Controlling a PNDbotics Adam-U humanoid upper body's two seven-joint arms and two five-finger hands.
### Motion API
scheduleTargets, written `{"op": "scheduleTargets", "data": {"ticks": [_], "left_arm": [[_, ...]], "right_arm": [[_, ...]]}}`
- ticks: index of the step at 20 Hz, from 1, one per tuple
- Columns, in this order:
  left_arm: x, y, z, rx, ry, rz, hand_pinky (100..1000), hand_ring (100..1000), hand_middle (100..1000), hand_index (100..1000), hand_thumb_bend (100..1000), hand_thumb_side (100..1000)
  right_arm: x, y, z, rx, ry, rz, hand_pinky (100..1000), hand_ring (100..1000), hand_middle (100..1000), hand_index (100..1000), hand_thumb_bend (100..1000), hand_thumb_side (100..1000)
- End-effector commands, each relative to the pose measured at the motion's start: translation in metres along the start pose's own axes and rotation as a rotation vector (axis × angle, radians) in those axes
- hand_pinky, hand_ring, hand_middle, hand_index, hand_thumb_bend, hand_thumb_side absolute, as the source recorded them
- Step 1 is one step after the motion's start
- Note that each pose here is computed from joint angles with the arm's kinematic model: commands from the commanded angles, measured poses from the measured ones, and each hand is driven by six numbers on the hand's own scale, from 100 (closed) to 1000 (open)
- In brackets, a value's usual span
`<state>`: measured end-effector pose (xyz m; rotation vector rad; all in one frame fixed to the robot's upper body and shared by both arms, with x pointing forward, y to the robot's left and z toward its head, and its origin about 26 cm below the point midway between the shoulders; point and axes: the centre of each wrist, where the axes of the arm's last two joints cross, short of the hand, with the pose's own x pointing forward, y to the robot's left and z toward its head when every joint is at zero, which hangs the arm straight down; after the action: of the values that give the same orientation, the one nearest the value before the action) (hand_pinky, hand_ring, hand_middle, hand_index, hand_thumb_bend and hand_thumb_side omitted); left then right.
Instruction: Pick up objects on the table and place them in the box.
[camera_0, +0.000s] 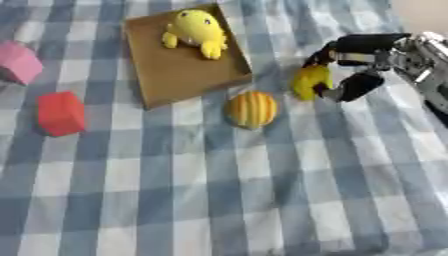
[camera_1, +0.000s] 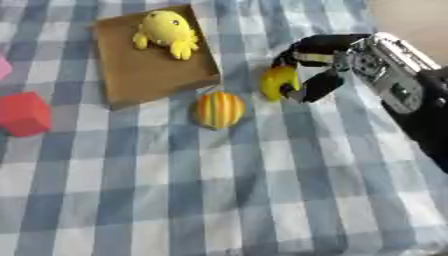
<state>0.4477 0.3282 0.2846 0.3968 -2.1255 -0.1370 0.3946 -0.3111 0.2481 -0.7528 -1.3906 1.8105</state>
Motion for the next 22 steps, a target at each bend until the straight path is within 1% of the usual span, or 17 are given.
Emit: {"op": "scheduleTargets", "data": {"ticks": [1, 2, 4, 10, 12, 14, 16, 20, 22], "left_arm": [[0.012, 0.013, -0.005, 0.021, -0.034, -0.017, 943, 899, 819, 945, 493, 792], [0.012, 0.013, -0.005, 0.021, -0.034, -0.017, 943, 899, 819, 945, 492, 792], [0.012, 0.013, -0.004, 0.021, -0.034, -0.017, 943, 899, 819, 945, 491, 792], [0.012, 0.014, -0.005, 0.025, -0.036, -0.021, 942, 899, 817, 945, 491, 791], [0.013, 0.015, -0.005, 0.025, -0.038, -0.022, 942, 899, 817, 945, 491, 791], [0.017, 0.012, -0.006, 0.014, -0.054, -0.019, 941, 899, 817, 945, 492, 790], [0.022, 0.009, -0.007, 0.003, -0.068, -0.018, 941, 899, 817, 945, 494, 789], [0.034, 0.002, -0.009, -0.021, -0.11, -0.01, 941, 899, 816, 944, 498, 786], [0.043, -0.002, -0.011, -0.036, -0.137, -0.003, 940, 899, 817, 944, 500, 784]], "right_arm": [[0.005, -0.026, 0.018, -0.072, 0.004, 0.019, 785, 715, 509, 517, 100, 278], [0.007, -0.031, 0.019, -0.093, 0.003, 0.016, 778, 700, 491, 490, 100, 268], [0.012, -0.039, 0.02, -0.127, 0.001, 0.014, 770, 680, 467, 457, 100, 221], [0.027, -0.065, 0.014, -0.194, -0.024, 0.024, 769, 670, 464, 456, 100, 216], [0.029, -0.07, 0.011, -0.198, -0.028, 0.025, 769, 669, 463, 456, 100, 215], [0.037, -0.083, -0.004, -0.219, -0.041, 0.027, 767, 662, 457, 456, 100, 210], [0.042, -0.09, -0.021, -0.223, -0.045, 0.029, 767, 663, 458, 458, 100, 211], [0.047, -0.097, -0.053, -0.226, -0.048, 0.033, 766, 662, 465, 479, 100, 225], [0.05, -0.098, -0.066, -0.229, -0.049, 0.034, 766, 664, 474, 507, 100, 237]]}}
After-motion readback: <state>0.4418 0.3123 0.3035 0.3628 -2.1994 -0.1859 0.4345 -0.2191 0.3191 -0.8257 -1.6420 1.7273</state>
